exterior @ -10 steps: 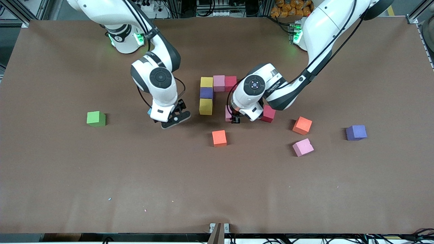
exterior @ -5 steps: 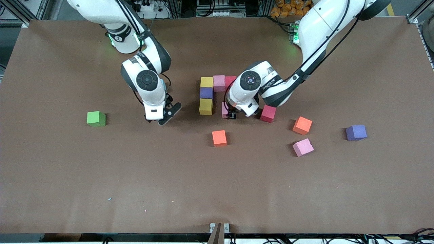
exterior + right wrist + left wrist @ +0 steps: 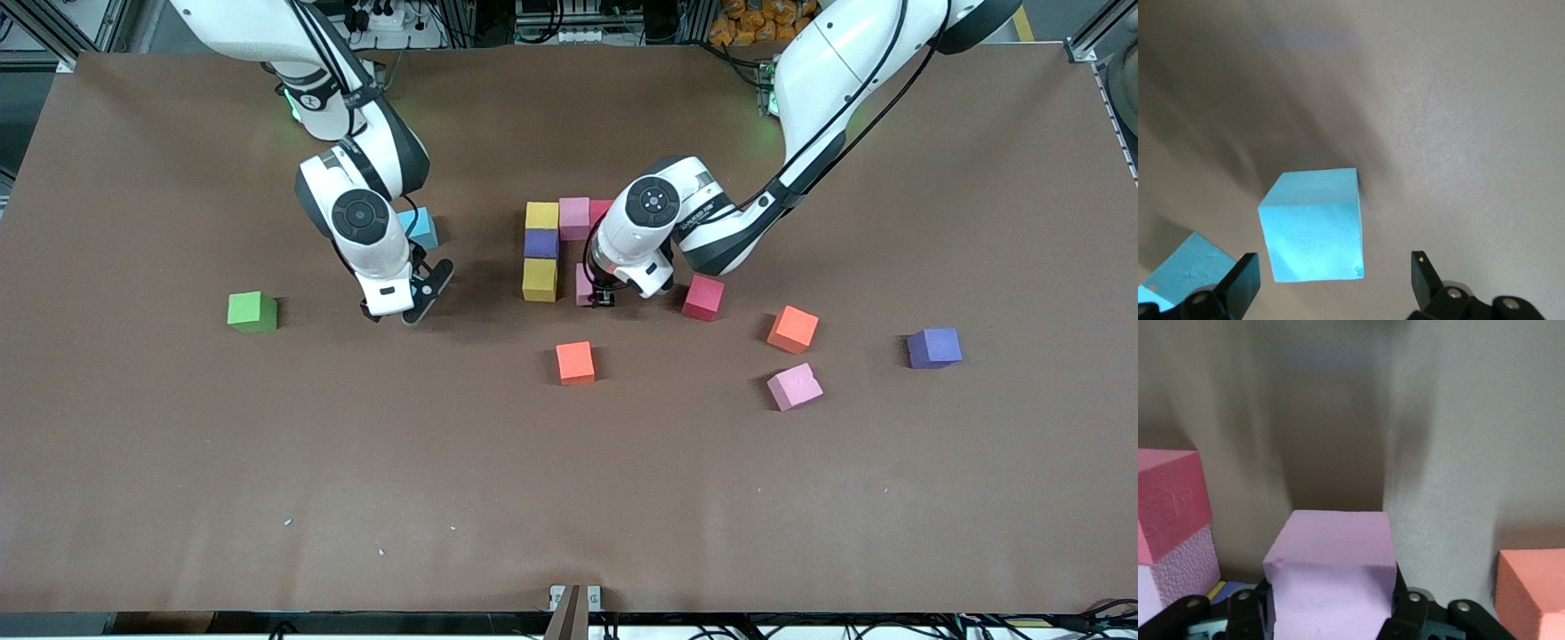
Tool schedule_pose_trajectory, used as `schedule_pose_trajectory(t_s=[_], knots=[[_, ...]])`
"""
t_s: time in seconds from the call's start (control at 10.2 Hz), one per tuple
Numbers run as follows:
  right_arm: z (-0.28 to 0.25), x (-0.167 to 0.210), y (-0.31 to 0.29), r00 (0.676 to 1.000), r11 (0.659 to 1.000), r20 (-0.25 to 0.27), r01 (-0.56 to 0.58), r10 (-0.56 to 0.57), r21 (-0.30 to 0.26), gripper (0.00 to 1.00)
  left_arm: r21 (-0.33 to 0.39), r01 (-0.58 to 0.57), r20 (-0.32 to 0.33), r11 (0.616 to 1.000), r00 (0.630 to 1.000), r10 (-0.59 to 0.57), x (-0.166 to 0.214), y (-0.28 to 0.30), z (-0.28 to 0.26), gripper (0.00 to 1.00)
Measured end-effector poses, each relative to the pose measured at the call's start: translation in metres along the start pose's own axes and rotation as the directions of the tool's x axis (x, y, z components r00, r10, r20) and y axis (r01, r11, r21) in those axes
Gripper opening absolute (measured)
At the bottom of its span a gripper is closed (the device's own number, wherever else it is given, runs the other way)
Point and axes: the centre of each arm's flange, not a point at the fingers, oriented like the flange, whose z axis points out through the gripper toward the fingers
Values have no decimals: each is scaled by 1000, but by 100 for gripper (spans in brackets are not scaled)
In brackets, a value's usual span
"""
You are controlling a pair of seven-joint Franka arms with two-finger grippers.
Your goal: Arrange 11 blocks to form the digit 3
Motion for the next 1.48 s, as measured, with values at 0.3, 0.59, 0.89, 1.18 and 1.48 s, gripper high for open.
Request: schedule_pose_trajectory(t_s=[0.3, 0.59, 0.89, 1.18, 1.48], knots=[[23, -2, -7, 1000, 1000, -5, 25, -25, 12, 100, -7, -27, -17, 1000, 999, 27, -8, -11, 9, 62], [36, 0, -8, 998, 996, -39, 52, -49, 78, 100, -13, -29, -24, 999, 999, 29, -6, -10, 12, 62], [41, 3, -8, 997, 995, -55, 62, -57, 79, 92, -29, -18, -24, 999, 1000, 17, -6, -7, 16, 62], [35, 6, -5, 997, 996, -63, 53, -48, 76, 60, -36, -16, -16, 999, 1000, 16, -10, -6, 13, 62], [14, 17, 1, 994, 991, -35, -99, 102, 93, 60, -39, -20, -8, 999, 1000, 20, -18, -4, 15, 62]])
